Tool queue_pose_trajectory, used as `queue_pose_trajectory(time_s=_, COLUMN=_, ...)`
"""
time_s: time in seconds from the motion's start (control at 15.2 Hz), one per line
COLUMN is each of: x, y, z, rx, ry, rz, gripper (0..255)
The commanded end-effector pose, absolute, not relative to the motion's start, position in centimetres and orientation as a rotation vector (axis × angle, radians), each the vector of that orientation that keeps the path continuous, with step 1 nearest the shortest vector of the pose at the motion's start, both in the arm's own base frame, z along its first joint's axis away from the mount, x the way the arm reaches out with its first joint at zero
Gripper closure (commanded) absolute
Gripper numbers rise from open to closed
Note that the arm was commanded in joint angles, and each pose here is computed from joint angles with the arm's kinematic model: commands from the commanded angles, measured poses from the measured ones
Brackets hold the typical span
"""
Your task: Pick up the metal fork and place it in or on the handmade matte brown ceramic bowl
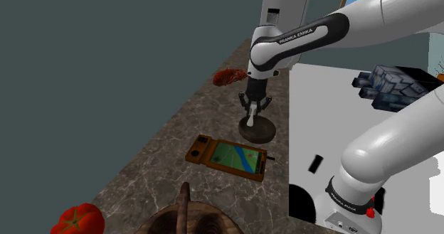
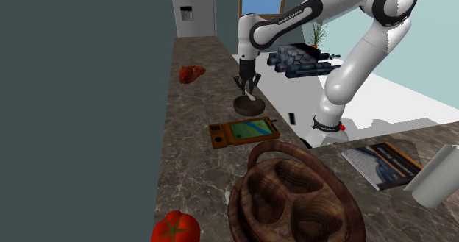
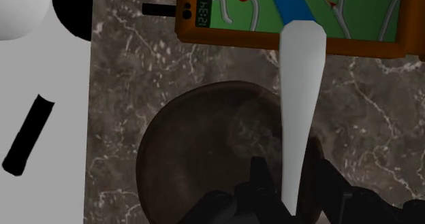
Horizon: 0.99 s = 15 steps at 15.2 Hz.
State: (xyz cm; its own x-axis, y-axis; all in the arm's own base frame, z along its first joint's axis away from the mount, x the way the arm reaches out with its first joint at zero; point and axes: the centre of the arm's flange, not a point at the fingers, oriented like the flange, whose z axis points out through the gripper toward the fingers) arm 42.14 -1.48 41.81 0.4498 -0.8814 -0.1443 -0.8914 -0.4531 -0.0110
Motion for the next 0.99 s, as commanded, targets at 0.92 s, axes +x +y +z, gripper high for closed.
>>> queue_pose_trajectory(time_s=0.92, x=40.4, y=-4.3, z=36.1, rx=-2.602, ry=1.591, rz=0.181, gripper=255)
